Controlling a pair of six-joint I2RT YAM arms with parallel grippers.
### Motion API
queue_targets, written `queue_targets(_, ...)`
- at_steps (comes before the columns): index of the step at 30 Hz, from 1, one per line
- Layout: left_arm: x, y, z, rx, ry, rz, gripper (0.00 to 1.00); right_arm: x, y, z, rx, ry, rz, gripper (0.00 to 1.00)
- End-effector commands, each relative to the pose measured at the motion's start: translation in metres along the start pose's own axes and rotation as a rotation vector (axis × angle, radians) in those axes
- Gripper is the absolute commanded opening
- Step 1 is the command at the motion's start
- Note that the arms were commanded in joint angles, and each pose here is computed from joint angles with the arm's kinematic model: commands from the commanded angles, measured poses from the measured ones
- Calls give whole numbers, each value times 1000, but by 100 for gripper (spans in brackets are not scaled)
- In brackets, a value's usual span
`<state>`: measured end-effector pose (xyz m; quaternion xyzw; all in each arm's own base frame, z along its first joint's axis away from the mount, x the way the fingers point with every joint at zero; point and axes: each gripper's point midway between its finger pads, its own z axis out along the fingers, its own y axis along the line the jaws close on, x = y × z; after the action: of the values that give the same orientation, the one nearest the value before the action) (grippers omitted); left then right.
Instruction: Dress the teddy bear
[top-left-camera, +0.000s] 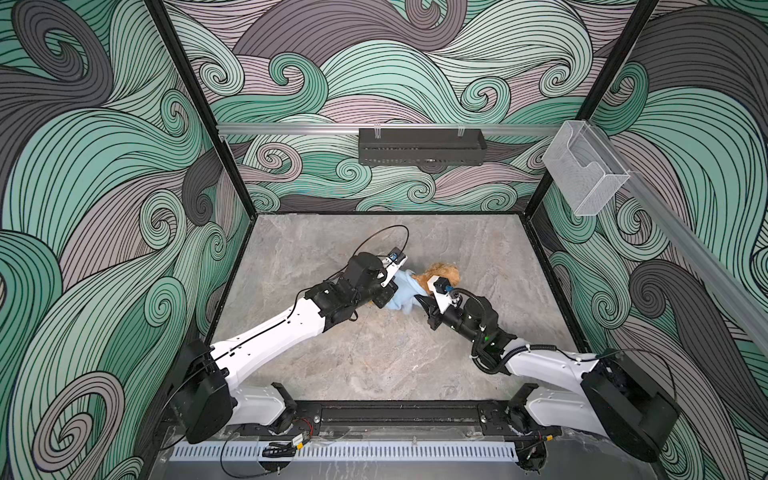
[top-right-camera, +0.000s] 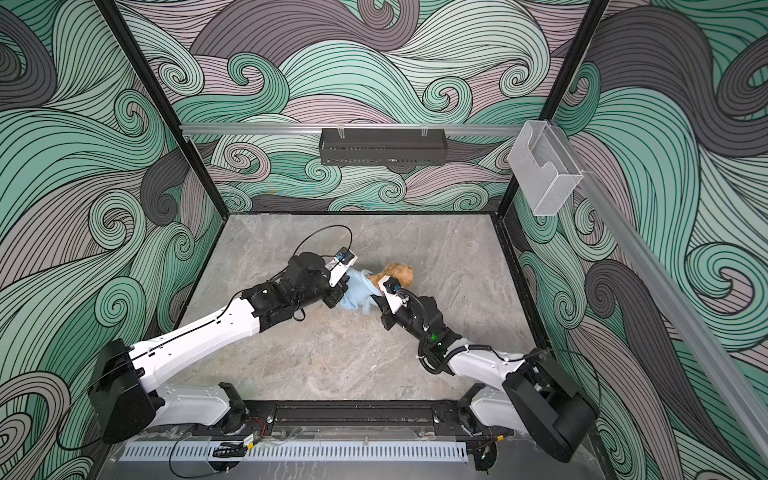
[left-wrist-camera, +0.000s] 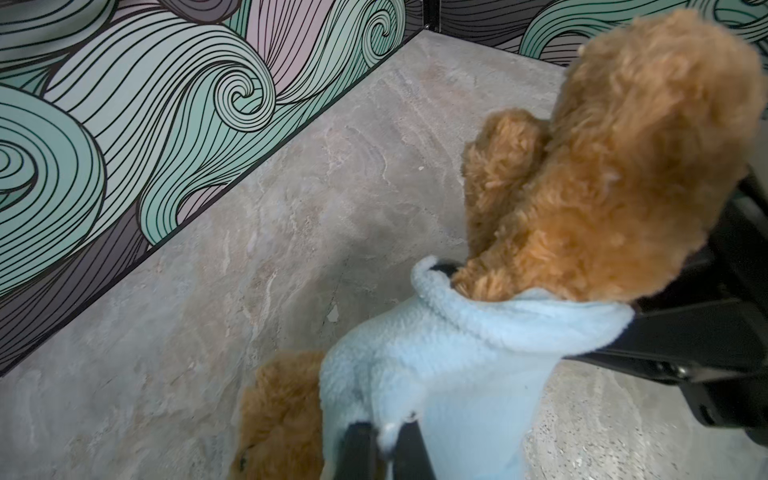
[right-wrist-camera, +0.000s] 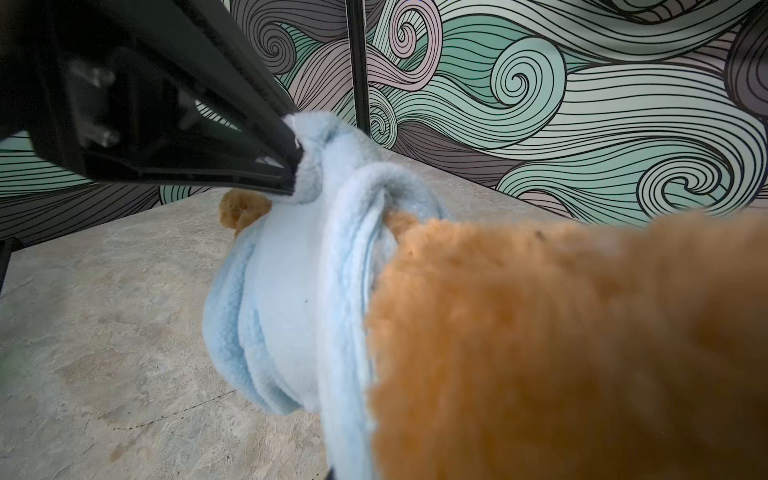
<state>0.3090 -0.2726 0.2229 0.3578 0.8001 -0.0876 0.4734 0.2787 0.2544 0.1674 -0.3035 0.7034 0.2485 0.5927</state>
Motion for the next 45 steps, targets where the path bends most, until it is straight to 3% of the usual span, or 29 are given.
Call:
queue_targets(1, -1, 51, -10, -261, 3, -79, 0, 11, -22, 3, 120, 71, 68, 0)
queue_targets(4, -31, 16, -29, -16, -253, -147, 0, 21, -28, 8, 150, 133, 61, 0)
queue_targets(6, -49, 14, -49, 43, -411, -191, 0, 29, -32, 10, 160, 171, 61, 0)
queue_targets(8, -57, 15, -65, 120, -465, -221, 0, 35, -35, 12, 165, 209, 75, 0)
queue_targets(10, -60, 1, -75, 233, -482, -166, 0, 37, -34, 14, 145, 235, 91, 0)
queue_targets(17, -11, -19, -46, 282, -221, 177, 0, 27, -14, 18, 3, 193, 108, 0)
queue_targets(21, 9, -44, -42, 412, -173, 292, 0, 20, -21, 19, -3, 165, 200, 0)
queue_targets(23, 10, -51, -43, 455, -177, 293, 1, 14, -17, 21, -24, 152, 202, 0)
queue_targets(26, 5, -45, -43, 426, -164, 252, 16, 8, -11, 19, -62, 108, 167, 0)
queue_targets(28, -1, -34, -44, 371, -144, 203, 26, 9, -6, 14, -91, 86, 113, 0)
queue_targets(32, -9, -23, -54, 332, -162, 181, 36, 11, 7, 3, -159, 39, -42, 0)
queue_targets(36, -7, -16, -63, 326, -157, 165, 36, 13, 14, -6, -185, 6, -177, 0)
queue_targets(45, 9, -16, -59, 421, -3, 185, 15, 11, 23, -14, -202, 4, -436, 0)
